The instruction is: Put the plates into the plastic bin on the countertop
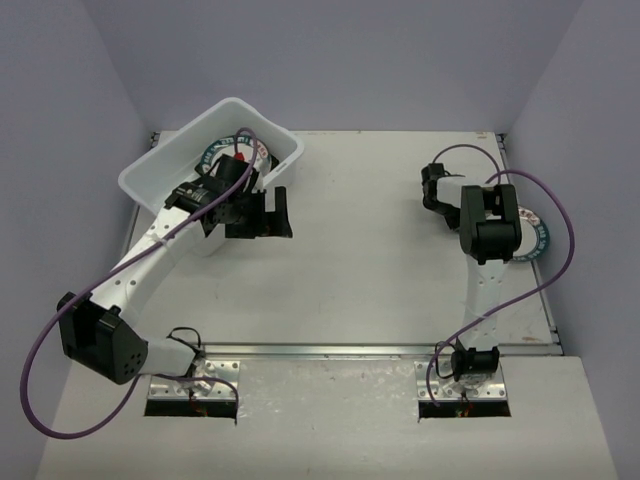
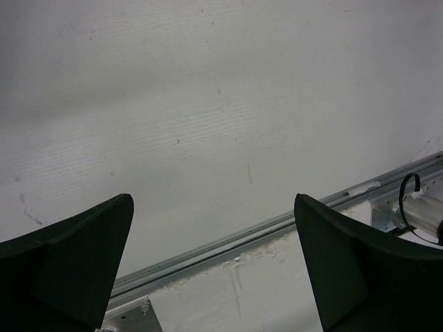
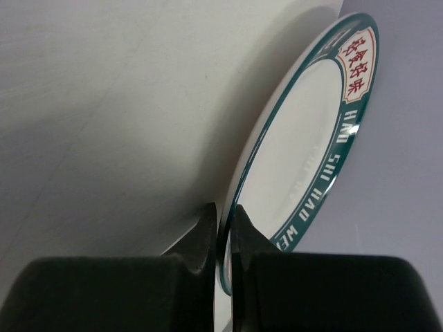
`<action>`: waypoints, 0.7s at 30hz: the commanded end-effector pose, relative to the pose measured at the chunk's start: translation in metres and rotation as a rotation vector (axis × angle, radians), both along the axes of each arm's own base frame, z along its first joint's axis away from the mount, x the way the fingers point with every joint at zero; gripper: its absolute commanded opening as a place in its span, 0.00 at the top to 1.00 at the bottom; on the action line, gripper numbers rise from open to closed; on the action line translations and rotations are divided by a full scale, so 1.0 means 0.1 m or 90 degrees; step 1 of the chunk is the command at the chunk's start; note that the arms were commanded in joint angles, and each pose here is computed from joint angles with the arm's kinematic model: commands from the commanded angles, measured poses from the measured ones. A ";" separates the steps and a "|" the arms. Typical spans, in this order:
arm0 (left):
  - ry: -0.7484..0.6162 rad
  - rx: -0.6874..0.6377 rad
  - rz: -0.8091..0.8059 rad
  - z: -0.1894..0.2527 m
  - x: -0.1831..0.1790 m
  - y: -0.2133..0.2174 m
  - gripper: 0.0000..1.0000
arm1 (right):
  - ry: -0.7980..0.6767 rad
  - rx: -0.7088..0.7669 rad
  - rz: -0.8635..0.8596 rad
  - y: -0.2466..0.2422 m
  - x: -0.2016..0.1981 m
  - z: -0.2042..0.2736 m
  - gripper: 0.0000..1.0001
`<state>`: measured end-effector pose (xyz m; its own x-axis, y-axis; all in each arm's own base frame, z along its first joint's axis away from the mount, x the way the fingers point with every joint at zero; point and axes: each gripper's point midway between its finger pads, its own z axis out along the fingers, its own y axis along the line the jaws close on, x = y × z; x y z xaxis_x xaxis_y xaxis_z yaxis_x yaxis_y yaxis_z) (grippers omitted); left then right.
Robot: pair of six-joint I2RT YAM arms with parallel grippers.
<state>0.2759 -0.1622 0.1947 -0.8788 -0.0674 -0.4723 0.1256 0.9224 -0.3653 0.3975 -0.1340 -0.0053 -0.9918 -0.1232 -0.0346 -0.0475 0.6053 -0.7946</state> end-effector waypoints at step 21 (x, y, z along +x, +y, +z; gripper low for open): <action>-0.109 -0.255 0.073 1.00 1.00 -0.02 0.00 | -0.263 0.051 0.989 3.74 -0.21 2.25 1.00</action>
<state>0.3617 -0.1408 0.2284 -0.8160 -0.2830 -0.5040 0.0090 0.8657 -0.5005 0.4103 0.1634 0.1491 -0.2802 -0.9158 -0.2876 -0.4078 0.3848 -0.8280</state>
